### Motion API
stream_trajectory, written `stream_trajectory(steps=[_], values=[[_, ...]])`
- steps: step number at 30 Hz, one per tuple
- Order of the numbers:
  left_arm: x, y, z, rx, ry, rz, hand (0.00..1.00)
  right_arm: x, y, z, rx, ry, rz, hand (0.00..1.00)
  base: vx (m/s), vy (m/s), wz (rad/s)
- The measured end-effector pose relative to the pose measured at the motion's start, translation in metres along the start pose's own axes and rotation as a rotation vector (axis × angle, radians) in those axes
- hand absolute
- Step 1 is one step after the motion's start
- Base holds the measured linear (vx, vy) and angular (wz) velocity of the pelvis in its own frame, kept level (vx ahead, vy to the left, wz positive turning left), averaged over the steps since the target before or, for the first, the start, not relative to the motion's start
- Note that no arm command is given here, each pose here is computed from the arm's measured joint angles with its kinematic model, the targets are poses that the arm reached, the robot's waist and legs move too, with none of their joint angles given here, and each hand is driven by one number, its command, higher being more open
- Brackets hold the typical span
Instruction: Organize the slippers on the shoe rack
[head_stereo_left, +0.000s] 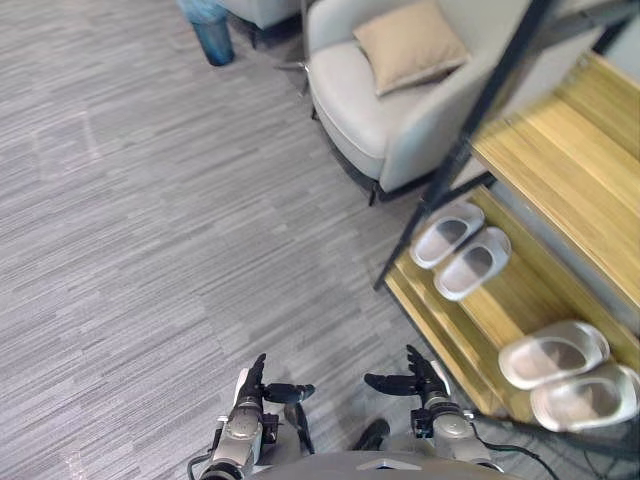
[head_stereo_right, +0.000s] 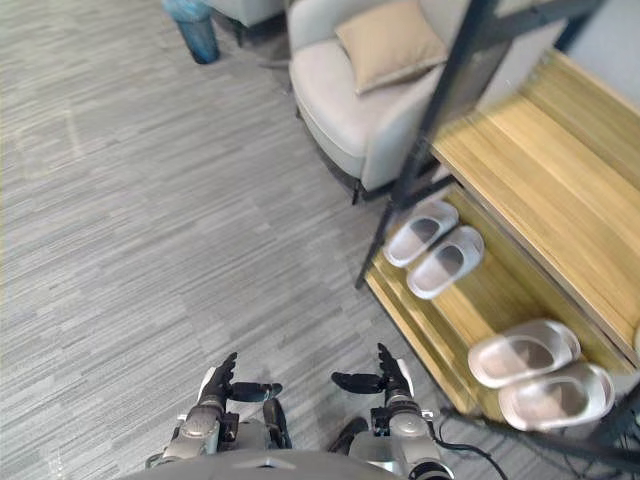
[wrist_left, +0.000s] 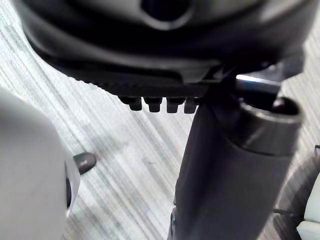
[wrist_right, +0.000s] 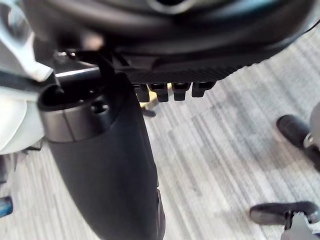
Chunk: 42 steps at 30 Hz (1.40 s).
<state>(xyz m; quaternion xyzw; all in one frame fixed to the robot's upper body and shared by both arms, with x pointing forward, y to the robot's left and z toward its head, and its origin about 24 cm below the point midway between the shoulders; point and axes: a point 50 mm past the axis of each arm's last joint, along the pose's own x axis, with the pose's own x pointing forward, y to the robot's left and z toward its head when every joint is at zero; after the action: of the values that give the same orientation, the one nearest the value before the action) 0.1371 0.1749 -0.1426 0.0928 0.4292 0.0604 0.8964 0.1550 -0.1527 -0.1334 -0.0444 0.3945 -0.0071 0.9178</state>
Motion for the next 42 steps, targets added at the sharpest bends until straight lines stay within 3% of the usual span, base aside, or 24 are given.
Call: stream_trajectory(steps=[6,14,17,29,38,42], values=[[-0.001,0.01,-0.007,0.016,0.018,0.022,1.0,-0.001,0.007,-0.004,-0.036,0.022,0.047,1.0,0.17,0.139,1.14],[-0.003,0.009,-0.018,0.005,0.064,0.03,1.0,0.001,0.002,0.008,-0.074,-0.034,0.062,1.0,0.38,-0.181,1.39],[0.0,-0.001,-0.008,-0.048,0.045,0.012,1.0,0.003,-0.004,0.011,-0.059,-0.034,0.038,1.0,0.55,-0.264,0.87],[0.007,0.025,0.036,-0.096,-0.133,0.097,1.0,0.002,0.017,0.009,-0.031,-0.021,0.071,1.0,0.54,-0.053,0.3],[-0.002,0.017,-0.005,-0.048,0.006,0.068,1.0,0.001,0.021,0.007,-0.033,-0.021,0.099,1.0,0.64,0.046,0.5],[-0.001,0.016,-0.006,-0.044,0.017,0.063,1.0,0.003,0.023,0.026,-0.046,-0.103,0.117,1.0,0.53,-0.181,0.56]])
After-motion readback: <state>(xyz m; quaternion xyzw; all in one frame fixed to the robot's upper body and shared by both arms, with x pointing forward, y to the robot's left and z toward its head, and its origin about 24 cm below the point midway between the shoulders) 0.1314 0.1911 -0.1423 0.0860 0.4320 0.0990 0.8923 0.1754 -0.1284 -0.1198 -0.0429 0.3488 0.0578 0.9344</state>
